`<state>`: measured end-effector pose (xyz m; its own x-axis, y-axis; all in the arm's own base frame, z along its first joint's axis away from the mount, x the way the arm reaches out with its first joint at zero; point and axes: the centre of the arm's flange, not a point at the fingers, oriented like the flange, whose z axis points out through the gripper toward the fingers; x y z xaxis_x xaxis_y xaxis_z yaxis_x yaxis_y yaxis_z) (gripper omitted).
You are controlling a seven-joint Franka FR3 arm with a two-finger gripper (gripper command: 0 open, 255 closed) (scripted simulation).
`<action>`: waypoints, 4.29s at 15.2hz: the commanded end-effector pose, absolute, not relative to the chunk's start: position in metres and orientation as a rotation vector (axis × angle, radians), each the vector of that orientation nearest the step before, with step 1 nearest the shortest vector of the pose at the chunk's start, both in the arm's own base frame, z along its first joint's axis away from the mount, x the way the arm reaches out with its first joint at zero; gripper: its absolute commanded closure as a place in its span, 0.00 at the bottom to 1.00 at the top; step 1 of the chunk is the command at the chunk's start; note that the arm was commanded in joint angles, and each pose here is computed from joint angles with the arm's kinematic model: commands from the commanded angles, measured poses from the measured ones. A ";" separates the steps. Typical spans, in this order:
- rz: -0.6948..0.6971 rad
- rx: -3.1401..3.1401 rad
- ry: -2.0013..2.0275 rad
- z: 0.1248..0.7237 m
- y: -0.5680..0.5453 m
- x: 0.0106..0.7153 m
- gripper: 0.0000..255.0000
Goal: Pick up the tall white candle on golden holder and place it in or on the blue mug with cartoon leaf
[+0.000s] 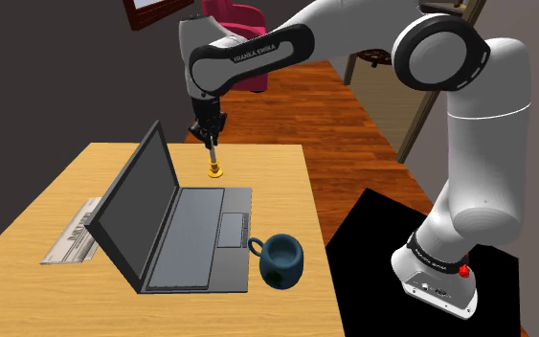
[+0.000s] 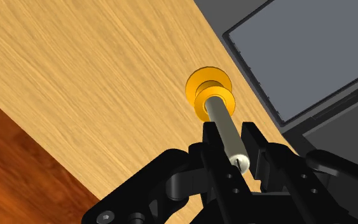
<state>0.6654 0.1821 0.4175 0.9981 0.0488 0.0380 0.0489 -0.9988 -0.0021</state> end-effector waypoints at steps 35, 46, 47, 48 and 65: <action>-0.059 -3.137 -0.077 0.572 0.226 0.542 1.00; -0.059 -3.137 -0.077 0.593 0.274 0.406 1.00; -0.059 -3.137 -0.077 0.595 0.279 0.394 1.00; -0.059 -3.137 -0.077 0.597 0.283 0.382 1.00; -0.059 -3.137 -0.077 0.551 0.310 0.305 1.00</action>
<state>0.3044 0.3095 0.5550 0.9981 0.0488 0.0372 0.0489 -0.9988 -0.0018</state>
